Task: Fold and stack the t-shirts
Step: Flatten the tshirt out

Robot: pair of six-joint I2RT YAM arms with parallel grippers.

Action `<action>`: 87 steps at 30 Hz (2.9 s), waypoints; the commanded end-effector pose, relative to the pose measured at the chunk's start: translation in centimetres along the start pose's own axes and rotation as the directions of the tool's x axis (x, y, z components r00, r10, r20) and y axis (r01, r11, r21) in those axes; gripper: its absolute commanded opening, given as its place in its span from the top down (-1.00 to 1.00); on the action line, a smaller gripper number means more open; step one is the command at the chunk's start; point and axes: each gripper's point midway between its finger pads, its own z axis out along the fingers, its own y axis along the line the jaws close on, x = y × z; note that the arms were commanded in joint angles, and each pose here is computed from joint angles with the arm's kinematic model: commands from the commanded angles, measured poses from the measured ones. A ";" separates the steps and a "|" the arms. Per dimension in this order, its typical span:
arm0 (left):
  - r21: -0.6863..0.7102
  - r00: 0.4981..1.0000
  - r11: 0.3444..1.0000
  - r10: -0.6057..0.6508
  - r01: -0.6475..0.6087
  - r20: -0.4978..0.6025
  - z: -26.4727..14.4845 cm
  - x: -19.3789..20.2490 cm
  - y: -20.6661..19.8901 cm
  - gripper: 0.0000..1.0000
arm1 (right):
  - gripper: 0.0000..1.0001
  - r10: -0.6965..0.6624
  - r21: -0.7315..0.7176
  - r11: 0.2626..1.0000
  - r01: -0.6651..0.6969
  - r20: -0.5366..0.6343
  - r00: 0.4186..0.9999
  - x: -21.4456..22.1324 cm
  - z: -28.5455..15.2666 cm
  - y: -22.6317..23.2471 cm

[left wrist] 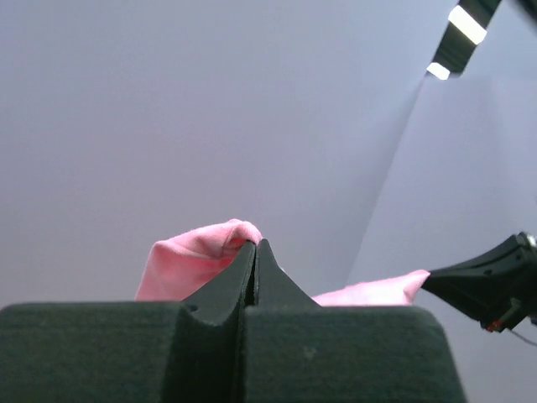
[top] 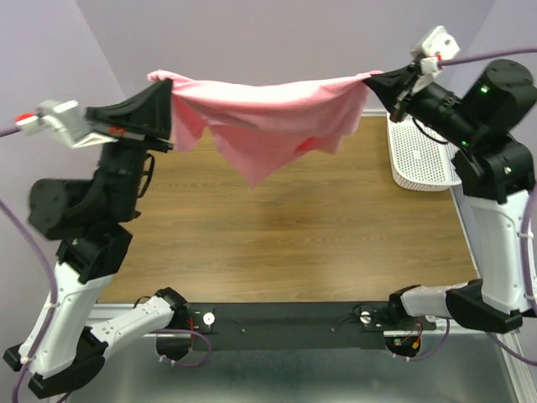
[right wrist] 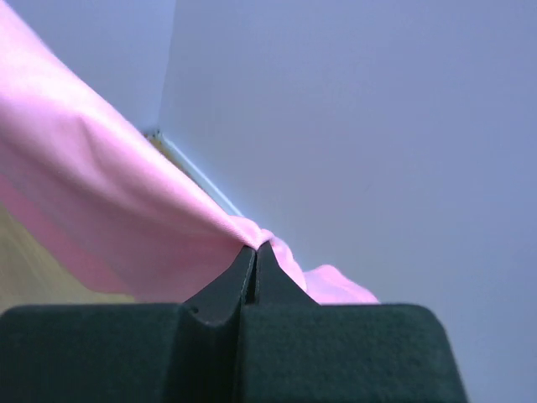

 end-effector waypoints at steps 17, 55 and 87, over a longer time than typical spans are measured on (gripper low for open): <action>0.394 0.979 0.896 -0.193 0.202 -0.063 -5.9 -0.3 -6.7 1.00 | 0.99 -0.011 -0.117 0.993 0.029 0.147 0.989 -5.6 -8.4 5.3; -0.673 0.817 0.673 -0.549 0.307 -0.177 -21.6 28.0 16.6 -0.83 | -0.89 0.117 -0.362 0.878 -0.312 -0.471 0.875 24.5 16.5 14.3; -0.044 0.123 0.907 0.008 -0.418 -0.992 -7.4 59.4 18.5 0.07 | -0.50 0.466 0.119 0.799 -0.590 -0.743 0.480 42.4 -4.5 13.2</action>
